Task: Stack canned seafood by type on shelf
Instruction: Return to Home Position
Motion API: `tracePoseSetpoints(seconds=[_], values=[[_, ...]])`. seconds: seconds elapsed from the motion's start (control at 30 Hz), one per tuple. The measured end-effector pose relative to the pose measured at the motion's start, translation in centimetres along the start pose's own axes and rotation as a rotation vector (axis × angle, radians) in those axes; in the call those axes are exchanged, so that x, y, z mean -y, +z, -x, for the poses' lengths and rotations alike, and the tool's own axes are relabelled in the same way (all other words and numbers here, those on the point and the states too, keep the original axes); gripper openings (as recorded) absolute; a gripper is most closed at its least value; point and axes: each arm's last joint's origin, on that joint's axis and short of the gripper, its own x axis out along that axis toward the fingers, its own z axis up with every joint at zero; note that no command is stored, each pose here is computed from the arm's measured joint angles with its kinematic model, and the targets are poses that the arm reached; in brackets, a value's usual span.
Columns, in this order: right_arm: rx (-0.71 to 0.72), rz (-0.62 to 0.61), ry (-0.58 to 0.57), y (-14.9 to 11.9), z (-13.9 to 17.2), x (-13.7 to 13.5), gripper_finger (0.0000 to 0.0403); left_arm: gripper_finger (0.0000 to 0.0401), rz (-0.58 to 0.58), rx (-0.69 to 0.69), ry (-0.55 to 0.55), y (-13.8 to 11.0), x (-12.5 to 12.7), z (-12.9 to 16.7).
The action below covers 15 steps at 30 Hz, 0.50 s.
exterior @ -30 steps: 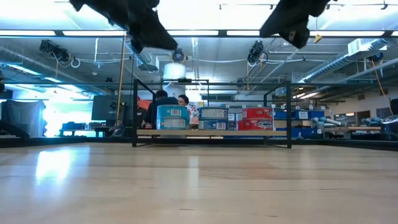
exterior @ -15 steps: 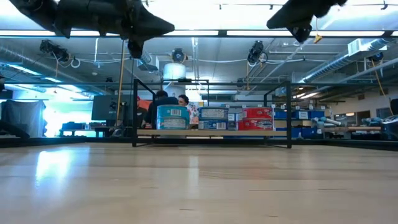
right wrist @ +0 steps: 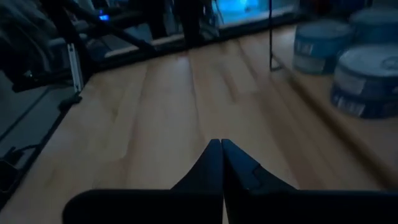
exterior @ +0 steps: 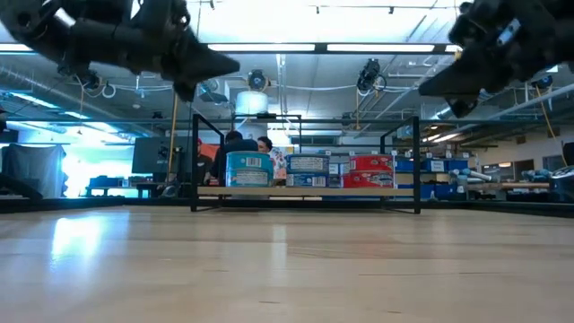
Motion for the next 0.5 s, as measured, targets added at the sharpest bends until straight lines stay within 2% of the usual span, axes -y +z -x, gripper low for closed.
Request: tracePoseSetpoints(seconds=[0.3, 0.5], values=[[0.156, 0.048, -0.033, -3.2, 2.3, 1.8, 0.0001, 0.0000, 0.005, 0.039, -0.003, -3.9, -0.8, 2.7], [0.237, 0.043, 0.000, -4.7, 3.1, 2.3, 0.0000, 0.0000, 0.004, 0.045, 0.006, -5.2, -1.3, 4.5]])
